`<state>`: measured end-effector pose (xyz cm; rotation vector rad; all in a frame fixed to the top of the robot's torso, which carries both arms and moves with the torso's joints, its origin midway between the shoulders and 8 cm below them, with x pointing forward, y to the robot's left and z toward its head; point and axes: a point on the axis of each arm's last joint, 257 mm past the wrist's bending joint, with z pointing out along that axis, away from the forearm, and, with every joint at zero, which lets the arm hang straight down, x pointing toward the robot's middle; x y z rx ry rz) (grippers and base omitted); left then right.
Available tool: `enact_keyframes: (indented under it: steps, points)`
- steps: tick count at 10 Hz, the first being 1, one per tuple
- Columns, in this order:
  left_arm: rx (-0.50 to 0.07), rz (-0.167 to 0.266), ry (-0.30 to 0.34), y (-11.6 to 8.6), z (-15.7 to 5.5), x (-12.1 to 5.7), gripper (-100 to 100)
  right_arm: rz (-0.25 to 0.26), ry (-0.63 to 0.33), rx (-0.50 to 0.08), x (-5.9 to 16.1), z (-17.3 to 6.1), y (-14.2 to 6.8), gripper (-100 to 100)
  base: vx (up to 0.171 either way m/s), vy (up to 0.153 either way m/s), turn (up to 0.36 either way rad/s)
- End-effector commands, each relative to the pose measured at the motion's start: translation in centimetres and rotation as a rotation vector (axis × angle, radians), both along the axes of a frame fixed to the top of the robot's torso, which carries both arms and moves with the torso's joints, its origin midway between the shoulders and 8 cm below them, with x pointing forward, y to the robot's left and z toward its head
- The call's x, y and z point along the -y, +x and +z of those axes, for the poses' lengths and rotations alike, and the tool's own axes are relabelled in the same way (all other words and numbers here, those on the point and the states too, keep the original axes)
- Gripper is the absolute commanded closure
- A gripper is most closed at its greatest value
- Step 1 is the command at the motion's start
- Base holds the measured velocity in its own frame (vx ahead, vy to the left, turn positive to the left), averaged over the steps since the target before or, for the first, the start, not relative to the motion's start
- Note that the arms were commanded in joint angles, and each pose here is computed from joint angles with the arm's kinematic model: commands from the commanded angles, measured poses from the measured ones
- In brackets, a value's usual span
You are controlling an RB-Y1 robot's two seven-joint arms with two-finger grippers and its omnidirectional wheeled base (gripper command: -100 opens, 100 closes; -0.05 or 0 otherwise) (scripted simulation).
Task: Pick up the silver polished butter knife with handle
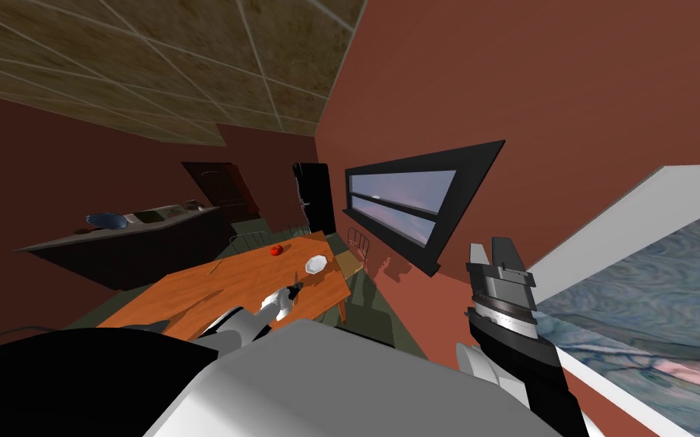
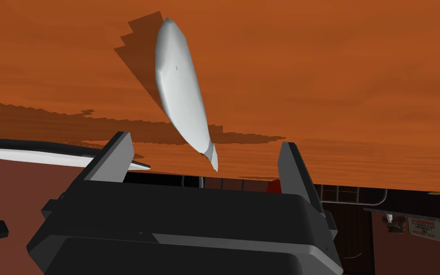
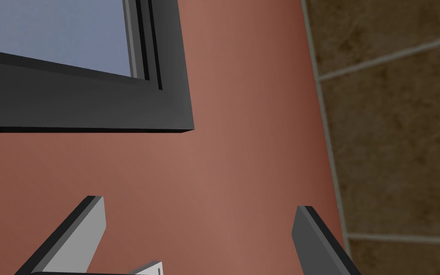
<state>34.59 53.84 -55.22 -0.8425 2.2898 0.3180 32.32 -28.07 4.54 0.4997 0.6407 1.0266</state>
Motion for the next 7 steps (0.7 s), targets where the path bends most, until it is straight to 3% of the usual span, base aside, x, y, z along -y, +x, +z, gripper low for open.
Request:
enact_keyframes:
  steps: [1,2,3,4,5,7]
  points:
    - [0.006,-0.004,0.007,0.5,0.2,0.5,-100,0.000,0.000,0.000,0.0,0.0,0.0,0,0.004,0.038,0.058]
    - [0.006,-0.004,0.007,0.5,0.2,0.5,-100,0.000,0.000,0.000,0.0,0.0,0.0,0,0.000,0.023,-0.006]
    - [0.009,-0.031,0.026,1.5,0.4,1.6,-100,0.000,0.000,0.000,0.0,0.0,0.0,0,0.003,0.036,0.086]
    - [0.017,-0.016,0.015,1.5,0.4,1.6,-100,0.000,0.000,0.000,0.0,0.0,0.0,0,-0.001,0.037,0.042]
    - [0.021,-0.037,0.026,2.4,0.5,2.8,-100,0.000,0.000,0.000,0.0,0.0,0.0,0,0.001,0.053,0.071]
    - [0.033,-0.027,0.023,2.6,0.6,2.7,-100,0.000,0.000,0.000,0.0,0.0,0.0,0,0.005,0.034,0.023]
